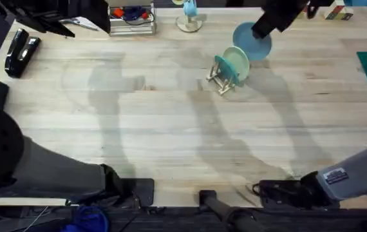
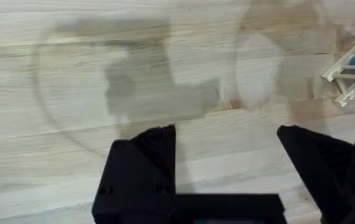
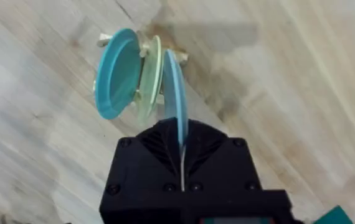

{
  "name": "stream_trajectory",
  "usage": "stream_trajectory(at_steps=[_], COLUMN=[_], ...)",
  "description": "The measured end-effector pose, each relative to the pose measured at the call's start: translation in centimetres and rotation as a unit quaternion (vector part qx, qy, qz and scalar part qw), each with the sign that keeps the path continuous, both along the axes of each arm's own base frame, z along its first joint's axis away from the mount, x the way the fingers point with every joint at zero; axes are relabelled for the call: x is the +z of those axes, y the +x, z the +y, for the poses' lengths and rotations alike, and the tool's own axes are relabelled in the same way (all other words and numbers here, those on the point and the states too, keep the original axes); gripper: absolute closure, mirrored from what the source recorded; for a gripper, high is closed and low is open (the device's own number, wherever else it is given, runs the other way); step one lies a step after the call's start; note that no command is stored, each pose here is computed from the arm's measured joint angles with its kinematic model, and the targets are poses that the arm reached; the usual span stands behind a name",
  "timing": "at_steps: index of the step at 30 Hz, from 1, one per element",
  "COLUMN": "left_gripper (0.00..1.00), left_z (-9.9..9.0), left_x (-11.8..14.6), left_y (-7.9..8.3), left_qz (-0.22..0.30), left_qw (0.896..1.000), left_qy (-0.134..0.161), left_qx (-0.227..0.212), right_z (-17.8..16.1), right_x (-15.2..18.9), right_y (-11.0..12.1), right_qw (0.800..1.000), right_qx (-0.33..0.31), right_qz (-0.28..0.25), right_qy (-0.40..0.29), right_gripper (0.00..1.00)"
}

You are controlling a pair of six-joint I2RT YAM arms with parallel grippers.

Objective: Pick up the plates from the table one by one and place each into a slot on the dish rack.

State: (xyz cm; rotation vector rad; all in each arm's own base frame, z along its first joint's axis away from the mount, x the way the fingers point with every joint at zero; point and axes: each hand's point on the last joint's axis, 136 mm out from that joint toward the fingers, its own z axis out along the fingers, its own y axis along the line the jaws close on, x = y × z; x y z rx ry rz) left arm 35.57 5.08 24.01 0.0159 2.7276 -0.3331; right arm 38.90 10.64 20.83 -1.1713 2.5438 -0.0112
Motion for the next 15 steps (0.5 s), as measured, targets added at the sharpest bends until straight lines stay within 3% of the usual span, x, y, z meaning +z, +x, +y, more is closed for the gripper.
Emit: stream_trajectory(at_steps=[7,15], left_gripper=[0.007,0.007], left_z=[0.0,0.0], left_x=[0.0,0.0], left_y=[0.0,0.0], left_qz=[0.0,0.0], left_qw=[1.0,1.0], left_qy=[0.0,0.0], left_qx=[0.0,0.0], right_z=[-0.8,-2.7], right_x=[3.3,4.5], right_y=[-0.5,-0.8], right_qw=[0.999,0.997], right_qx=[-0.008,-0.027], right_qz=[-0.044,-0.064], right_qy=[0.01,-0.021], right_gripper=[0.969,0.969])
